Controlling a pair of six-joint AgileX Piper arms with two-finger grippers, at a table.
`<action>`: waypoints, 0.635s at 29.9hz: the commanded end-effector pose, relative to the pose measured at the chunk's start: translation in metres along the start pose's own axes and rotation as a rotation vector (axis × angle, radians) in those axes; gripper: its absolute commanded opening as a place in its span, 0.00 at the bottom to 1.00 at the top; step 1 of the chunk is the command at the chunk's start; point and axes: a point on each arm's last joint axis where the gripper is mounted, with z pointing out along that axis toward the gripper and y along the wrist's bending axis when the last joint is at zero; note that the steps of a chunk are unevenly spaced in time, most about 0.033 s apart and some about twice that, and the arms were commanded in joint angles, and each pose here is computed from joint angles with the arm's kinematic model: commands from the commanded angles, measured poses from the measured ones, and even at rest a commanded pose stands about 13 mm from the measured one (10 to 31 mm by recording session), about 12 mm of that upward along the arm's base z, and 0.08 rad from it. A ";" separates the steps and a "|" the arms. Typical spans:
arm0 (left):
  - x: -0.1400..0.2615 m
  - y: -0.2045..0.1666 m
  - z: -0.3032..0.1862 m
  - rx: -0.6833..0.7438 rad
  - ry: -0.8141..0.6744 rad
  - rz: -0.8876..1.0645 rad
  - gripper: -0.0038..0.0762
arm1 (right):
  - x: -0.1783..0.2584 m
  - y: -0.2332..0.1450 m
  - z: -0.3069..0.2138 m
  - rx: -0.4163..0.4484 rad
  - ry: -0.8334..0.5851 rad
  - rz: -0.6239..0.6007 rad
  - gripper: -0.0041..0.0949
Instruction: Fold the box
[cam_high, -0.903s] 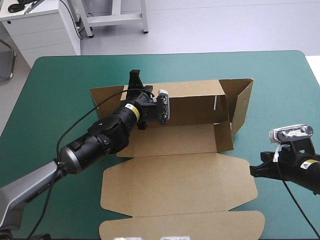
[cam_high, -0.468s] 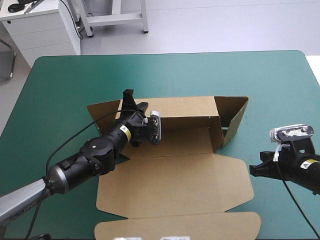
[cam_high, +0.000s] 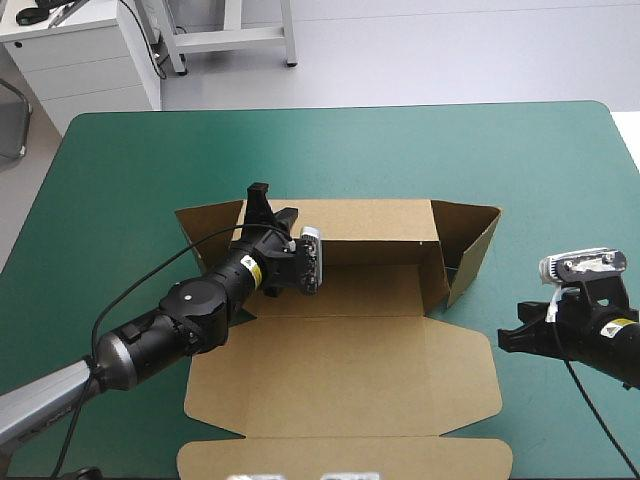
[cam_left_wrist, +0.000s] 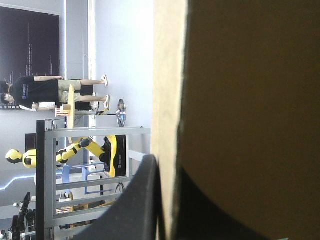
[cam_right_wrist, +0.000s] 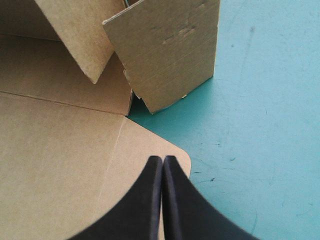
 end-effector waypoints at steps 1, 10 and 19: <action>-0.002 0.004 -0.004 -0.010 -0.014 -0.051 0.04 | -0.012 0.003 -0.009 0.000 -0.105 -0.023 0.06; -0.001 -0.004 0.005 0.021 0.003 -0.041 0.04 | -0.044 0.013 -0.050 0.024 -0.261 -0.076 0.66; -0.001 -0.008 0.010 0.035 0.010 -0.034 0.04 | -0.086 0.017 -0.078 0.016 -0.296 -0.063 0.96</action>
